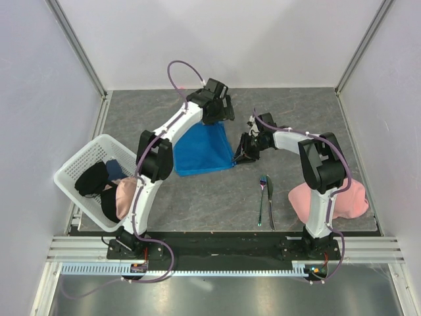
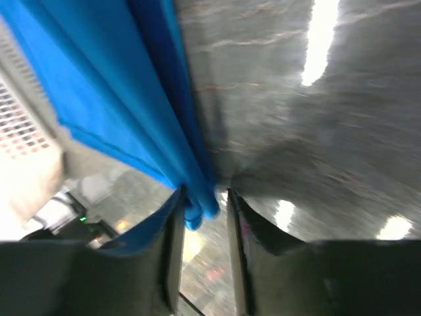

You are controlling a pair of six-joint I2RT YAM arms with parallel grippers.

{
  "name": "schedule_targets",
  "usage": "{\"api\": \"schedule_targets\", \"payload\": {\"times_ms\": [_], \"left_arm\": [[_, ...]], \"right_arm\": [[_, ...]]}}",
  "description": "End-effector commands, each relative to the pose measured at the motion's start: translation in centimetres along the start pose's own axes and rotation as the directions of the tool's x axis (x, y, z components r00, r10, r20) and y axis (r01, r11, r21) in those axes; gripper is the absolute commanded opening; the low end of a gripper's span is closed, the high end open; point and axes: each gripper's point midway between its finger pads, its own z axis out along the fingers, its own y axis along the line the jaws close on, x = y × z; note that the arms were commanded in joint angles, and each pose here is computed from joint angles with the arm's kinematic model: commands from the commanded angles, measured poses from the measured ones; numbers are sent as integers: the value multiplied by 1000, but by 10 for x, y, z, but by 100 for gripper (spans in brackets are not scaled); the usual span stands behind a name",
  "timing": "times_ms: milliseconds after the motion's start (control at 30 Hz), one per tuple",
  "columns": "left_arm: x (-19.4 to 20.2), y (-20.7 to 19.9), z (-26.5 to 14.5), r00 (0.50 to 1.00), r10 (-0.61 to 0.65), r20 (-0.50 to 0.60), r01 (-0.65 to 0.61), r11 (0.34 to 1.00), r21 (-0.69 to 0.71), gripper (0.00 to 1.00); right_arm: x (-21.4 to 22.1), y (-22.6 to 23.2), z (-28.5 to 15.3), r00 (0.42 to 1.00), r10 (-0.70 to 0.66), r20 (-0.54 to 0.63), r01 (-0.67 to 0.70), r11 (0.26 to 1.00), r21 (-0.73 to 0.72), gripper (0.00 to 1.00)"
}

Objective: Fold the napkin into a case and place the utensils inside
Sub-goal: Turn over the upper triangle folded napkin at the center of the board, then fold the 2/3-rectangle-folded napkin at the center of the board.

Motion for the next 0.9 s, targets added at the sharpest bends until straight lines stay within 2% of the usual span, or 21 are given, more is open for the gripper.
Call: {"api": "schedule_targets", "payload": {"times_ms": [0, 100, 133, 200, 267, 300, 333, 467, 700, 867], "left_arm": [[-62, -19, -106, 983, 83, 161, -96, 993, 74, 98], [-38, -9, -127, 993, 88, 75, -95, 991, 98, 98], [-20, 3, -122, 996, 88, 19, -90, 993, 80, 98], [-9, 13, -135, 996, 91, 3, -91, 994, 61, 92], [11, 33, -134, 994, 100, -36, -100, 995, 18, 91], [14, 42, -132, 993, 107, -48, -106, 994, 8, 78], [28, 51, -128, 990, 109, -91, -109, 994, 3, 71], [45, 81, -126, 986, 83, -147, -89, 996, -30, 56], [67, 105, -136, 984, 19, -177, -26, 999, -33, 53], [72, 126, -143, 981, -40, -190, 32, 999, -44, 60]], "right_arm": [[-8, -9, -36, 995, -94, -19, 96, 981, 170, 46], [-12, -6, -44, 994, -111, -18, 112, 975, 193, 47], [-12, -6, -45, 994, -111, -13, 112, 973, 200, 47], [-11, -4, -44, 993, -115, -16, 116, 974, 195, 48], [-11, -3, -41, 991, -135, -20, 136, 972, 193, 49], [-7, 0, -37, 988, -151, -35, 155, 970, 189, 51], [-7, 2, -35, 986, -164, -39, 168, 968, 188, 52], [-9, 15, -27, 973, -229, -32, 230, 952, 202, 59], [-15, 24, -21, 968, -249, -17, 246, 944, 220, 66], [-15, 18, -15, 969, -246, -30, 246, 941, 234, 66]]}}
